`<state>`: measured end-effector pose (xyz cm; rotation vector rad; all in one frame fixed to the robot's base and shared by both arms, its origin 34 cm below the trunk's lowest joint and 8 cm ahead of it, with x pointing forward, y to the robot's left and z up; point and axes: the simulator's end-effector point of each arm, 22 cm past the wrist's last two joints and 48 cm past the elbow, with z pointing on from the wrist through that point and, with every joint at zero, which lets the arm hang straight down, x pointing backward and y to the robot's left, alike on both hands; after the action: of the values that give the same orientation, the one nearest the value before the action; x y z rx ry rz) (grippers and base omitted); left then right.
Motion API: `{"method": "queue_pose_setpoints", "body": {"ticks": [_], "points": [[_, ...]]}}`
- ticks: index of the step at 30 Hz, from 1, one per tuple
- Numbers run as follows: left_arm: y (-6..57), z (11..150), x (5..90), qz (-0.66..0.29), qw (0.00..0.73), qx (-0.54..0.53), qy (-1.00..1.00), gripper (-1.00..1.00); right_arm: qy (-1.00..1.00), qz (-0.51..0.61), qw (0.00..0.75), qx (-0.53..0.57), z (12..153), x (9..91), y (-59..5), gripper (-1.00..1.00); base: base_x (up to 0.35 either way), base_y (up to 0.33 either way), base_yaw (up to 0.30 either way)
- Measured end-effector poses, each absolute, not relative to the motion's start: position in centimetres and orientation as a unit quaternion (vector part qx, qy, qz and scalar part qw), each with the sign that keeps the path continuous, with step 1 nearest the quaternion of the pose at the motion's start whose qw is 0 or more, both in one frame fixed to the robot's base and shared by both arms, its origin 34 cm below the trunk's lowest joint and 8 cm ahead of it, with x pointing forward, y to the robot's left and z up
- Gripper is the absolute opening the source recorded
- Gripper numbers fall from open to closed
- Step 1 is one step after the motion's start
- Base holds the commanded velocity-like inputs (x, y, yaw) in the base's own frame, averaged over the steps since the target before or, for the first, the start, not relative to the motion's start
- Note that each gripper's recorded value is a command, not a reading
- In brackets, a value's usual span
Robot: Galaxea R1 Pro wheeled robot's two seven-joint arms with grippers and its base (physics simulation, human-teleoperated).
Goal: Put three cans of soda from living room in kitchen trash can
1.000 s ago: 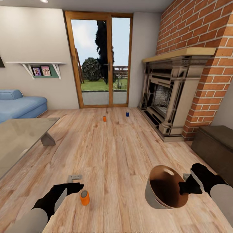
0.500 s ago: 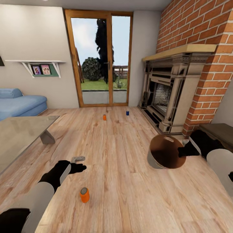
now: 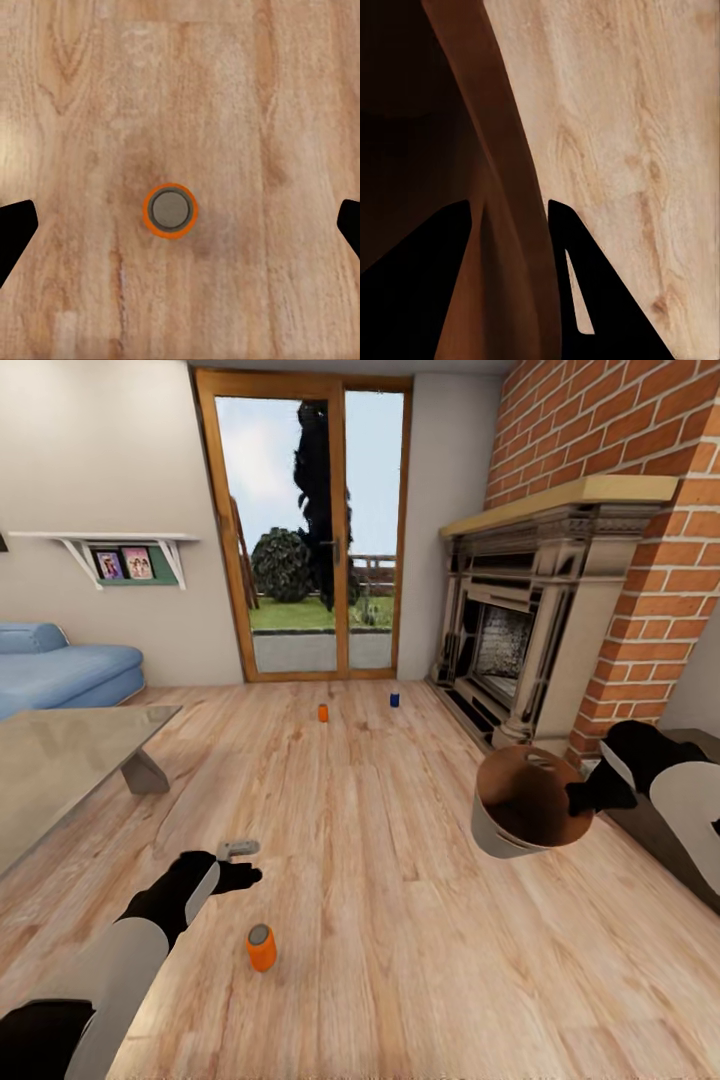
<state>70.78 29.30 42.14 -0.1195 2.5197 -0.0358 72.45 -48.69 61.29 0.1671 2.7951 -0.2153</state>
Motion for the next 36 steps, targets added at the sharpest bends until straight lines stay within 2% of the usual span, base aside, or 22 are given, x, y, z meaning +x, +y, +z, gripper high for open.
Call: {"method": "queue_pose_setpoints", "body": {"ticks": [15, 22, 36], "points": [[31.9, 37.6, 69.8, 0.046, 0.274, -0.065, 0.958, 1.0, 0.988, -0.066, 0.125, 0.063, 56.0, 72.5, -48.2, -1.0, 0.0, 0.0, 0.0], [31.7, 39.2, 71.5, 0.044, 0.3, -0.062, 0.951, 1.0, 0.991, -0.064, 0.095, 0.074, 53.9, 70.9, -48.7, -1.0, 0.013, 0.0, 0.0], [31.5, 39.0, 72.0, 0.043, 0.303, -0.058, 0.95, 1.0, 0.993, -0.078, 0.06, 0.071, 51.4, 69.5, -49.1, -1.0, 0.267, 0.0, 0.0]]}}
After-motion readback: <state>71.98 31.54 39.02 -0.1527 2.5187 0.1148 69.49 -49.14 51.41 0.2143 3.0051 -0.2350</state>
